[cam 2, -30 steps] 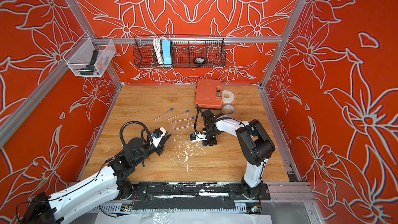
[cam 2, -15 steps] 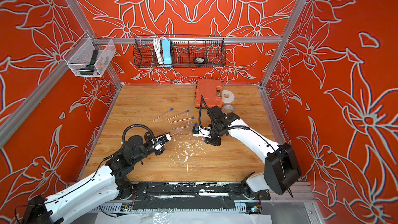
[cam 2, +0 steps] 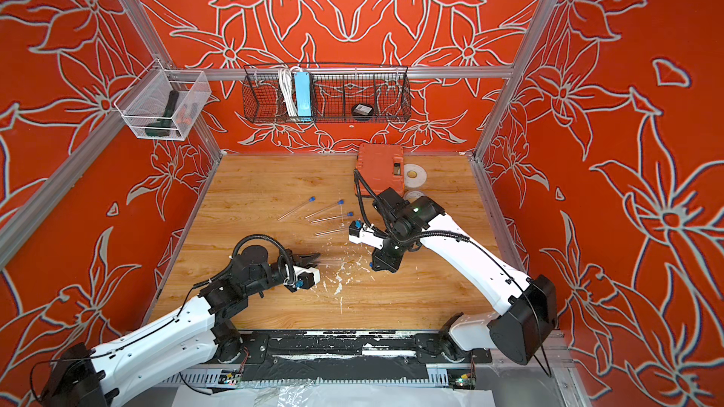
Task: Insert stoppers into test tubes
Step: Pick up the stopper from the center of the board, then insert the stopper into the test tube.
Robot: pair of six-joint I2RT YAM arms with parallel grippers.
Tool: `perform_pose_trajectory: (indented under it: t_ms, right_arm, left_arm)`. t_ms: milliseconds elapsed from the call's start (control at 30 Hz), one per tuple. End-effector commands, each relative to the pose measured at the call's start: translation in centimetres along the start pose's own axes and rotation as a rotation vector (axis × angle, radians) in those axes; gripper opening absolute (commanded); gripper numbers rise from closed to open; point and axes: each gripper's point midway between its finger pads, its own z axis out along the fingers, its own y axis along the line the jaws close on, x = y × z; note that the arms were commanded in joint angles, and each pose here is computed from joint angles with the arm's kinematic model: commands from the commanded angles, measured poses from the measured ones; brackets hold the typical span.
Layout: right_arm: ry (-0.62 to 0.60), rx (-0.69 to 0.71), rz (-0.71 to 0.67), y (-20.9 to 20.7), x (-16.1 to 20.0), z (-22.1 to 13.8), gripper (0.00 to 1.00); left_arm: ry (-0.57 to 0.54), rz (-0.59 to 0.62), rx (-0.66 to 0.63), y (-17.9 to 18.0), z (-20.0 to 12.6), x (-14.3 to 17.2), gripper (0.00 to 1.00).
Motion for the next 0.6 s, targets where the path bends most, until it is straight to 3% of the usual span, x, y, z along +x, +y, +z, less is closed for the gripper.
perform_pose_trajectory:
  t_ms: [0, 267, 567]
  right_arm:
    - [0.016, -0.080, 0.006, 1.8, -1.0, -0.2, 0.06]
    - [-0.019, -0.128, -0.074, 3.2, -4.4, 0.5, 0.05]
    - [-0.008, -0.111, -0.106, 3.1, -5.7, 1.5, 0.04]
  left_arm:
    - [-0.023, 0.080, 0.014, 0.1, 0.1, -0.7, 0.00]
    - [-0.018, 0.094, -0.006, 0.7, 0.0, -1.0, 0.00]
    - [-0.033, 0.081, -0.020, 1.1, -0.1, -1.5, 0.00]
